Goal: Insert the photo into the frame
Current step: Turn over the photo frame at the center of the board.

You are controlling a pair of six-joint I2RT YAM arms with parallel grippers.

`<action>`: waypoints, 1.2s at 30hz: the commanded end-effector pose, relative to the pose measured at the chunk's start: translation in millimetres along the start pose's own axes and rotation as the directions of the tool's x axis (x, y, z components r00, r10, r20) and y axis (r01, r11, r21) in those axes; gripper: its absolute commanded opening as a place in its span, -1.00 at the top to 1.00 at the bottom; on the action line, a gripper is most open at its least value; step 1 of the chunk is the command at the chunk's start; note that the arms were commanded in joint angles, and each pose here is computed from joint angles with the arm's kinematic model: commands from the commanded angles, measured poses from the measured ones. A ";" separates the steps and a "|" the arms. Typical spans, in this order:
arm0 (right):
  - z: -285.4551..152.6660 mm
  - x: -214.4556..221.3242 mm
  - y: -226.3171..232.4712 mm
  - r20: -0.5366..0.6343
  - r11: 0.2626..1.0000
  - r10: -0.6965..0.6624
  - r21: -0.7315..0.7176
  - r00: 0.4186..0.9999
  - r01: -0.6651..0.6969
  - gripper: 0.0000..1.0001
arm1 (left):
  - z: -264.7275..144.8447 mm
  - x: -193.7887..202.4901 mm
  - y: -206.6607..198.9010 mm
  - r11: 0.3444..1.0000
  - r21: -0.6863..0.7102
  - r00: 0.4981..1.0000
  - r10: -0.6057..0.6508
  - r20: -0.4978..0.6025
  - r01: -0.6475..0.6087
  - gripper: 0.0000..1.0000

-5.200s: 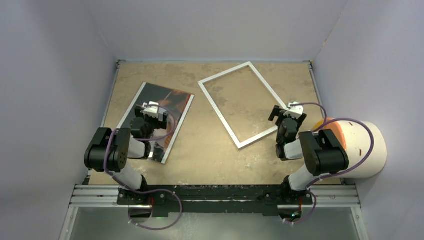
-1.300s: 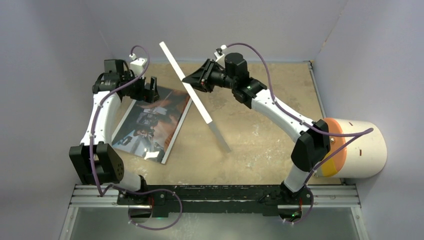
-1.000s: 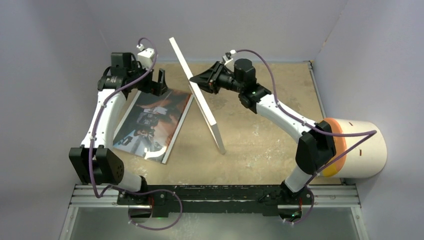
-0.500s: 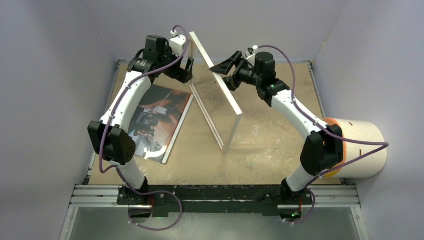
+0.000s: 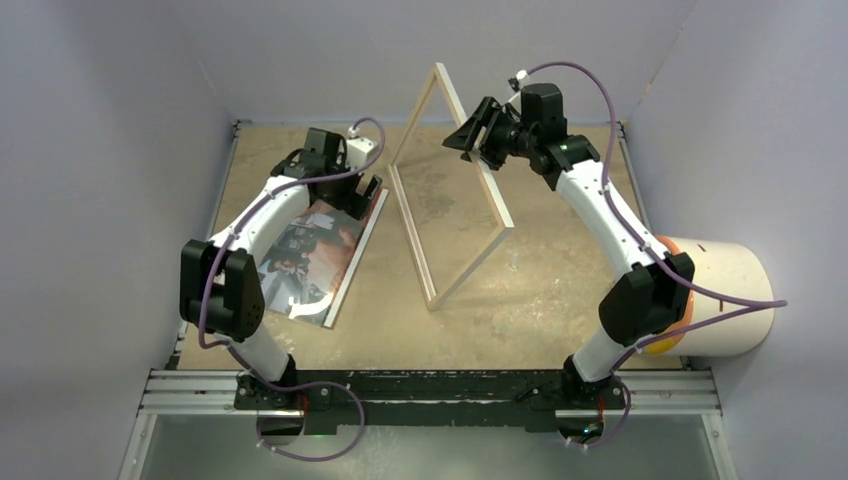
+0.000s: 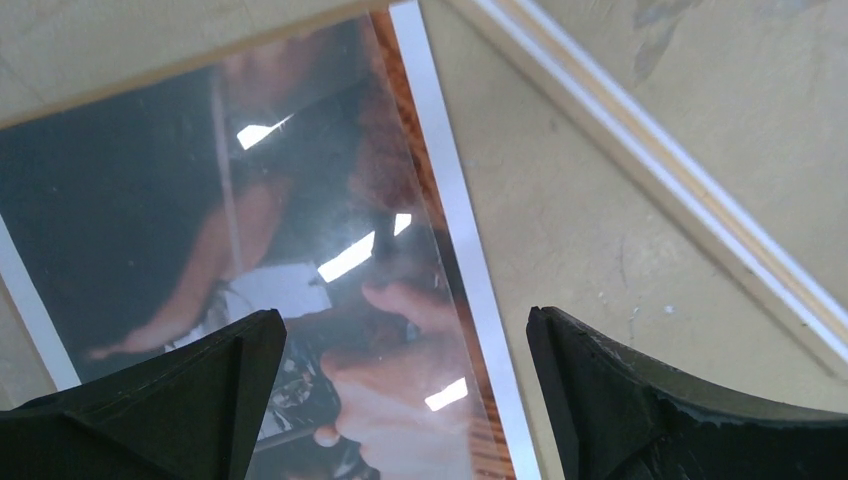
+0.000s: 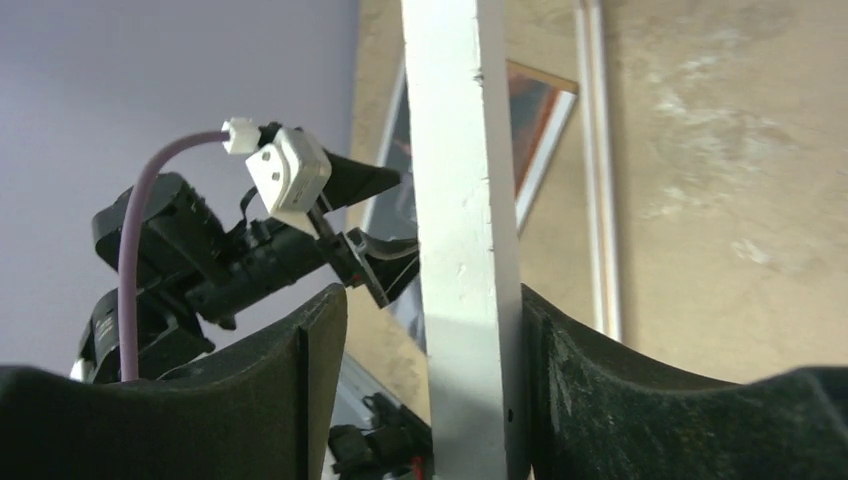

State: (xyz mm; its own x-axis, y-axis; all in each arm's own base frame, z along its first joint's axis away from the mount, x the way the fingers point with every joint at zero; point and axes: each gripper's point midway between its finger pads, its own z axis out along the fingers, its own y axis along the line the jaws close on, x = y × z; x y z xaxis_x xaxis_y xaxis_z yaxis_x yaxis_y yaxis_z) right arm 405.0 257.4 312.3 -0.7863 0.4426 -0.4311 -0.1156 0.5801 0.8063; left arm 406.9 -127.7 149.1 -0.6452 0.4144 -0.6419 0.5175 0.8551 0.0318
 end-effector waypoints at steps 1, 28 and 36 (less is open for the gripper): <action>-15.7 -10.8 -26.3 0.044 0.977 -0.147 0.164 0.988 0.138 -0.15 | 3.2 13.2 8.8 0.992 -0.087 0.995 0.098 0.017 -0.096 -1.00; -72.5 79.3 -193.9 -0.139 0.765 -0.235 0.584 0.962 0.271 0.36 | 81.9 91.5 -10.6 0.933 -0.142 0.936 0.307 -0.175 -0.332 -1.00; -64.2 86.5 -231.3 -0.150 0.702 -0.208 0.665 0.966 0.255 0.28 | 84.0 97.2 -21.7 0.936 -0.109 0.933 0.312 -0.181 -0.335 -1.00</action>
State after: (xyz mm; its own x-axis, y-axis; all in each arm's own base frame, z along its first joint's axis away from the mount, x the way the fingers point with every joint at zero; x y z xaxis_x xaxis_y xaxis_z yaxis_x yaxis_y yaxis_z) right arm 312.1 126.1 122.1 -0.8530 0.2034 -0.4807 0.0983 0.9670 0.2349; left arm 389.9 -130.1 35.1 -0.5404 0.6906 -0.4806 0.6144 0.7142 0.3353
